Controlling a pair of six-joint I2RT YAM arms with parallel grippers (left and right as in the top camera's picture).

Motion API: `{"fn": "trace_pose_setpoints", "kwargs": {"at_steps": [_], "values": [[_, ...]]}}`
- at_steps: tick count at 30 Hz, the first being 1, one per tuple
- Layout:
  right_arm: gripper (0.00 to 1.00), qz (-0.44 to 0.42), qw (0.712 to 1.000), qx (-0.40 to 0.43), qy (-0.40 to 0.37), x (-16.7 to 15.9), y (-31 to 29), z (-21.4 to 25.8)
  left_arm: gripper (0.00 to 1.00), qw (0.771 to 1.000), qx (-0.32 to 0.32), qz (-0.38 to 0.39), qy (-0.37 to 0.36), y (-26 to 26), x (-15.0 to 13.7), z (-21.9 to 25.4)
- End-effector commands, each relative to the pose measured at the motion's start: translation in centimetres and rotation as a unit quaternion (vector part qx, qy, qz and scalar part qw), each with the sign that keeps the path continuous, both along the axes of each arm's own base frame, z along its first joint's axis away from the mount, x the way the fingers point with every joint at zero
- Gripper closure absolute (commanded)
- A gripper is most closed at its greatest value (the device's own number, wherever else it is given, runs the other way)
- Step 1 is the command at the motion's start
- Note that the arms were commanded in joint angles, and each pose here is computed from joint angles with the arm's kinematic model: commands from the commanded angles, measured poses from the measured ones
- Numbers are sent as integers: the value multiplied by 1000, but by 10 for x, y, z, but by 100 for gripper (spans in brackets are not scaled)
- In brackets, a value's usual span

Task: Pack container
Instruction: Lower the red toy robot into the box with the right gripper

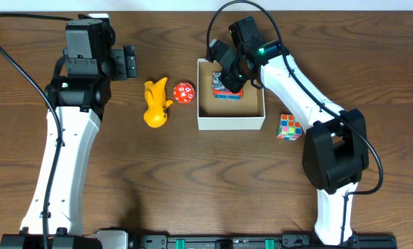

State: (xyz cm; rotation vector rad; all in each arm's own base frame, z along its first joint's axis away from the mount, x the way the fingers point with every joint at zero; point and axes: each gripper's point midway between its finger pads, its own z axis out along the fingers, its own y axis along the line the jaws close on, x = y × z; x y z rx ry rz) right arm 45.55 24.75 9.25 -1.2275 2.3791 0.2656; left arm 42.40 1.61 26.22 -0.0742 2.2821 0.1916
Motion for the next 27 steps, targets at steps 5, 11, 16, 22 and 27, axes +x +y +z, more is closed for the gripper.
{"fn": "trace_pose_setpoints", "kwargs": {"at_steps": [5,11,16,22,27], "values": [[99,-15,1000,-16,9,0,-9,-10,2,1000,5,5,-11,4,1,10],[99,-32,999,-36,4,6,-24,-12,2,1000,5,5,-11,4,1,10],[99,-35,999,-33,-6,11,-24,-10,2,1000,5,5,-11,4,0,10],[99,-35,999,-30,-11,15,-22,-11,2,1000,5,5,-11,4,0,10],[99,-37,999,-25,-9,15,-18,-15,2,1000,5,5,-11,4,1,10]]}}
